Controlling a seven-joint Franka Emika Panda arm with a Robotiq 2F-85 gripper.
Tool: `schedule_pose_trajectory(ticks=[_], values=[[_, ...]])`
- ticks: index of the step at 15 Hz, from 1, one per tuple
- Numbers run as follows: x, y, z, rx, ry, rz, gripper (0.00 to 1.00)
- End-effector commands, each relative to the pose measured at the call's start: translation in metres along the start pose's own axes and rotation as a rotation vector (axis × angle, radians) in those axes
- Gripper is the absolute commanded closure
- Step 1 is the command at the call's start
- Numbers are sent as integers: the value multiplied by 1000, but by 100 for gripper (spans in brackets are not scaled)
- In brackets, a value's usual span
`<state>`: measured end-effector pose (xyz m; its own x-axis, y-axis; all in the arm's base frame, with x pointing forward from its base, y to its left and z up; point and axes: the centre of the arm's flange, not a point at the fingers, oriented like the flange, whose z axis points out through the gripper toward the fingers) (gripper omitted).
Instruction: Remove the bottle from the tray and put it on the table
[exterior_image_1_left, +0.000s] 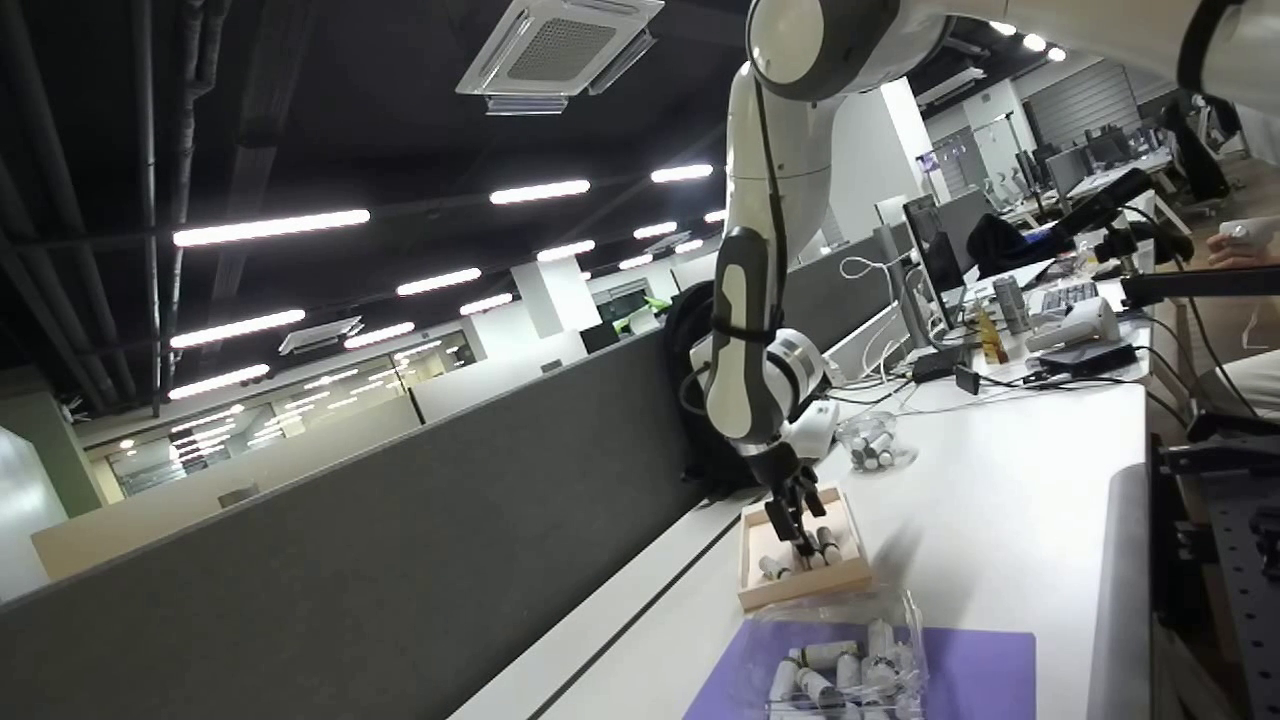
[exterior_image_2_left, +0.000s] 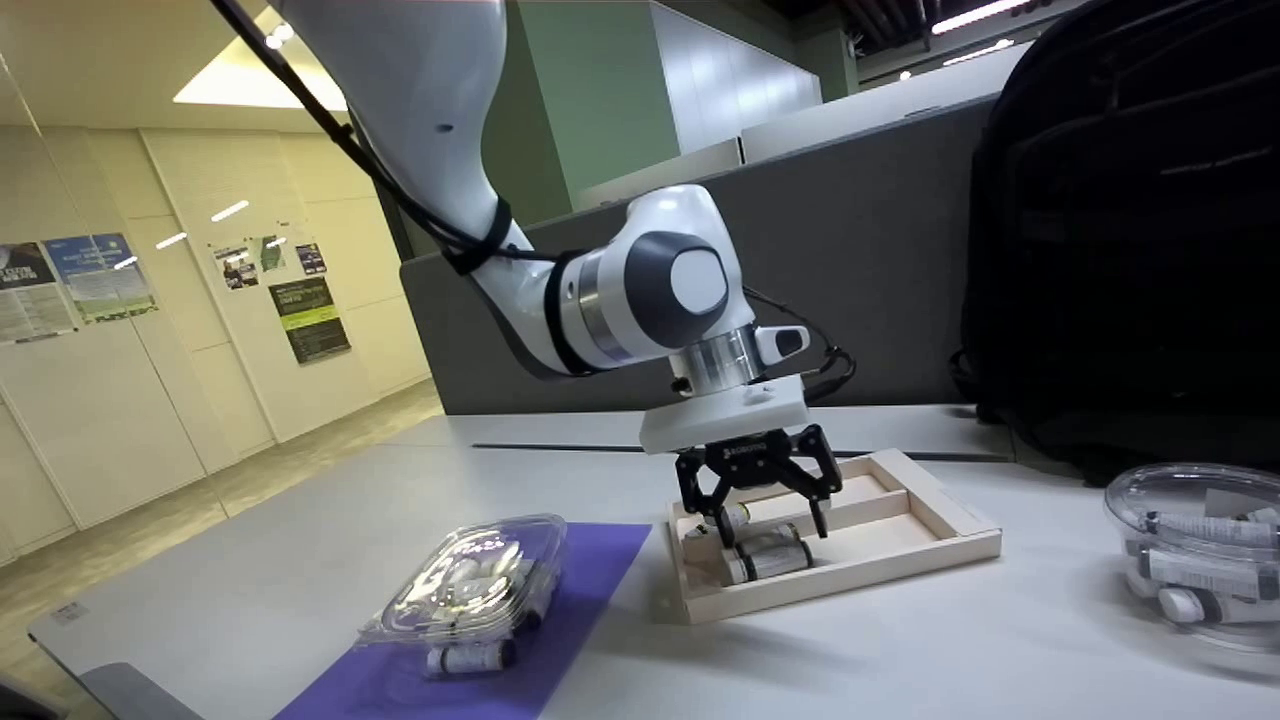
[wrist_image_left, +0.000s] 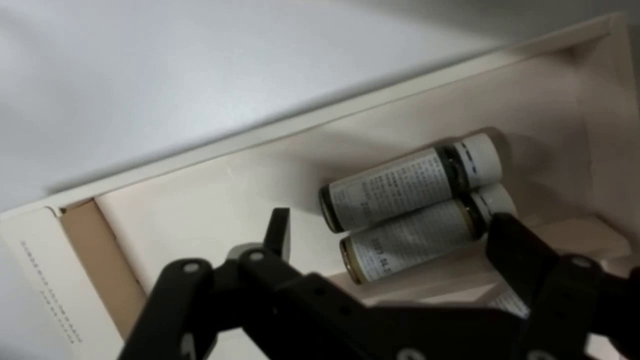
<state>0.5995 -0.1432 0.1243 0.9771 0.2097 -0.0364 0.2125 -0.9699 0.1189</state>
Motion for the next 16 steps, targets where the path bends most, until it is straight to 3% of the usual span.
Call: schedule_pose_trajectory(ticks=[1, 6, 16], values=[[-8, 6, 3, 7, 27, -137, 0], [-9, 5, 9, 11, 43, -187, 0], [-18, -7, 19, 107, 90, 141, 0]])
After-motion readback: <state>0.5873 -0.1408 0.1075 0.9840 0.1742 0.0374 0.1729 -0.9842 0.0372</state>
